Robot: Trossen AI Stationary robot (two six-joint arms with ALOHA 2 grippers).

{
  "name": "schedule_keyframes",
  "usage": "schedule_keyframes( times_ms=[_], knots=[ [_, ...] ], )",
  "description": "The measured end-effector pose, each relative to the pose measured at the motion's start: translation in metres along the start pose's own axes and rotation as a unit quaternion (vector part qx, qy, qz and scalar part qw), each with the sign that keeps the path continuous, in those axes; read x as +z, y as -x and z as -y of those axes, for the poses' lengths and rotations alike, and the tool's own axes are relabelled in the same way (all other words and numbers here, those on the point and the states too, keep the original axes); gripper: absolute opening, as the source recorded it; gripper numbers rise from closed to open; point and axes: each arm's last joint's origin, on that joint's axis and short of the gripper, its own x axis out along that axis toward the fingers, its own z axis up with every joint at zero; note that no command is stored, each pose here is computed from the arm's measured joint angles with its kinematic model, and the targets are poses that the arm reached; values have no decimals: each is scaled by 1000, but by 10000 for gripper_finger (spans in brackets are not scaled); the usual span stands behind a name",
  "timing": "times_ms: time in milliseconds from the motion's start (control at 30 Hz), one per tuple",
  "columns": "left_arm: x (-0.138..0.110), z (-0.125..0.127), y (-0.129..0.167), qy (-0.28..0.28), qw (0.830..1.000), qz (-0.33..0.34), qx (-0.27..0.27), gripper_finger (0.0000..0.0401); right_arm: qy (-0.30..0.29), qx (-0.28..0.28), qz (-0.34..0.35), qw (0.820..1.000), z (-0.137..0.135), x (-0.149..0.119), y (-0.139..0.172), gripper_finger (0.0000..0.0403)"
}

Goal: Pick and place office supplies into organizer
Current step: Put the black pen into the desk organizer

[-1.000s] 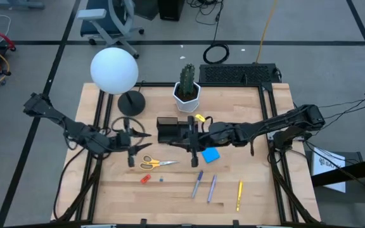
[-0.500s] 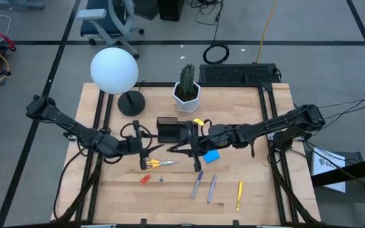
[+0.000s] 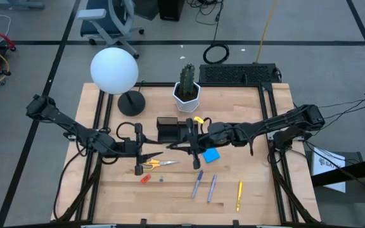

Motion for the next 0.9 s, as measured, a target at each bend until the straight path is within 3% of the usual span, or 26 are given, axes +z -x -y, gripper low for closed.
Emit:
schedule_keyframes(
  times_ms=[400,633,900],
  knots=[
    [-8,-6,-14,10,1000,-2,21,152,1,0,7,1000,-1,-3,-5,20],
    [-6,-6,-17,22,999,27,-20,152,2,1,3,1000,-1,-4,-5,20],
    [-11,-7,-26,27,999,33,-12,152,1,1,7,1000,-1,-4,-6,20]
  ],
)
